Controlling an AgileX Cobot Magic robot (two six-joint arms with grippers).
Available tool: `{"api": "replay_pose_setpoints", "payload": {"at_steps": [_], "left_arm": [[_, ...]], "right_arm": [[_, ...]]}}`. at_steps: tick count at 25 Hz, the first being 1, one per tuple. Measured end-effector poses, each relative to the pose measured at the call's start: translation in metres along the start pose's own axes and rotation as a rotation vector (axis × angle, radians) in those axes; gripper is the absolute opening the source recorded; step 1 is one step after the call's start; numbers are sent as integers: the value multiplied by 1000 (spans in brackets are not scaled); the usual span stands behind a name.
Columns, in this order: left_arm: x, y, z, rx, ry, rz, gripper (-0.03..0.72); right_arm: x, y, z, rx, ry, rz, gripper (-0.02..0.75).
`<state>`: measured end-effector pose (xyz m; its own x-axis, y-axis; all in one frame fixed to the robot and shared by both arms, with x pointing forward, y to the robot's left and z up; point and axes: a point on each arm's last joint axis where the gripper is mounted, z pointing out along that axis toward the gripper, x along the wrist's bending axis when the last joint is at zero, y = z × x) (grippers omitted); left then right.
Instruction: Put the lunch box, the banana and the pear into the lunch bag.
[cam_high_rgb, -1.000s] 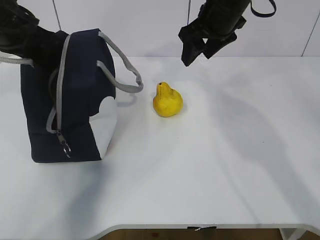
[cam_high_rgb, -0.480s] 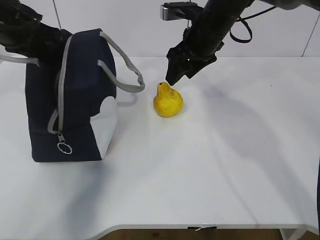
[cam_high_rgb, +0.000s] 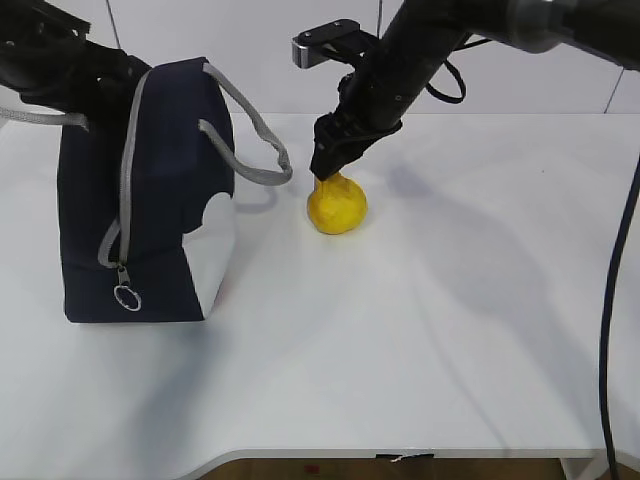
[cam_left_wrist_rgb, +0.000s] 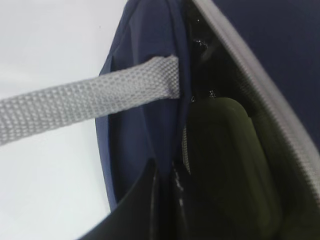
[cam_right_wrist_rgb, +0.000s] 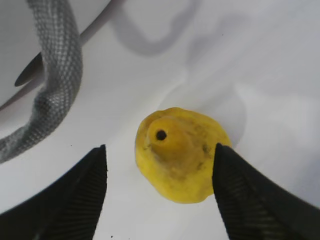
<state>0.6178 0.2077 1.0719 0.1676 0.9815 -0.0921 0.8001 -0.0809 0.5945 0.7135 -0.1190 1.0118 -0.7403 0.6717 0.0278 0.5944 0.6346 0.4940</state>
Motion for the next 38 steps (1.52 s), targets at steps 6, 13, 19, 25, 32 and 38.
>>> {"api": "replay_pose_setpoints", "payload": {"at_steps": [6,13,19,25,32,38], "left_arm": [[0,1,0,-10,-2,-2,-4],[-1,1,0,-12,-7,-7,-4],[-1,1,0,-11,-15,-16,-4],[-2,1,0,-12,-17,-19,-4],[-2,1,0,-12,-18,-19,-4],[-2,1,0,-13,-20,-22,-4]], "right_arm": [[-2,3,0,-35,-26,-20,524],[-4,-1,15,-16,-8,-10,524],[-5,-6,28,3,4,-1,524],[-7,-6,33,-11,-3,5,476],[-7,-5,33,-18,-4,7,343],[-7,-5,33,-18,-4,5,318]]}}
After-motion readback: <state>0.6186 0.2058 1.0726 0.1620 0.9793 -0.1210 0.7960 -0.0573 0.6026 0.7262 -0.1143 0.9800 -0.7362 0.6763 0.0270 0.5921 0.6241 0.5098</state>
